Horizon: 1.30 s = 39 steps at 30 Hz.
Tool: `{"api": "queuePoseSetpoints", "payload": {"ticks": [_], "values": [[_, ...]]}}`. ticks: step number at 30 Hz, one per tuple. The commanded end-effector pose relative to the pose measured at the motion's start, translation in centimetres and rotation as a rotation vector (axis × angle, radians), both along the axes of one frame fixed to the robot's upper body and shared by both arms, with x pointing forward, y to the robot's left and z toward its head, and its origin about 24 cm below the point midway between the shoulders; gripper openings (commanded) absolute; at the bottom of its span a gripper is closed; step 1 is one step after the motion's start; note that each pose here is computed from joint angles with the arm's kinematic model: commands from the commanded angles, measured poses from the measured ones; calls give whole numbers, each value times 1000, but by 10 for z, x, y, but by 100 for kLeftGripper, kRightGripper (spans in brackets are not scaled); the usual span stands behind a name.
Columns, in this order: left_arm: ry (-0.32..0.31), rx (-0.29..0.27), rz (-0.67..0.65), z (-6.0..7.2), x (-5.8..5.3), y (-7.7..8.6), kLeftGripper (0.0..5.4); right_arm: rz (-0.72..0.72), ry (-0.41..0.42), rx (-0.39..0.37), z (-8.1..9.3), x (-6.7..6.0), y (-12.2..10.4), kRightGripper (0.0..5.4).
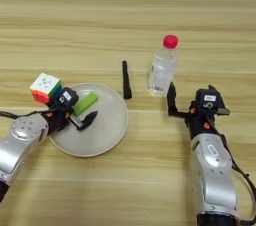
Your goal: Move the objects on the table
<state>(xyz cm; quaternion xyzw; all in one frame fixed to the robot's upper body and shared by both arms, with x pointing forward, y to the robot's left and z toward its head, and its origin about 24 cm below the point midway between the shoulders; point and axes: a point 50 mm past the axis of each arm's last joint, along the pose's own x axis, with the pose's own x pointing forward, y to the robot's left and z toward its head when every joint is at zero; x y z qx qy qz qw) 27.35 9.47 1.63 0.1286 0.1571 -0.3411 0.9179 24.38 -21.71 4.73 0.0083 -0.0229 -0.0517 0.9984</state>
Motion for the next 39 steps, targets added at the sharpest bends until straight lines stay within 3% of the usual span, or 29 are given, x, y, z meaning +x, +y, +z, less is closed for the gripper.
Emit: {"api": "queuePoseSetpoints", "payload": {"ticks": [1, 27, 36, 39], "values": [[46, 61, -12, -11, -5, 5, 444, -9, 4, 13, 1, 0, -1, 540], [36, 49, -7, -10, -4, 6, 142, -23, 3, 16, 1, 1, -3, 540], [3, 10, 22, -4, 0, 6, 136, -22, 7, 13, 1, 0, -4, 540], [-48, -79, 77, 9, 9, 8, 135, -21, 9, 13, 0, 0, -4, 540]]}}
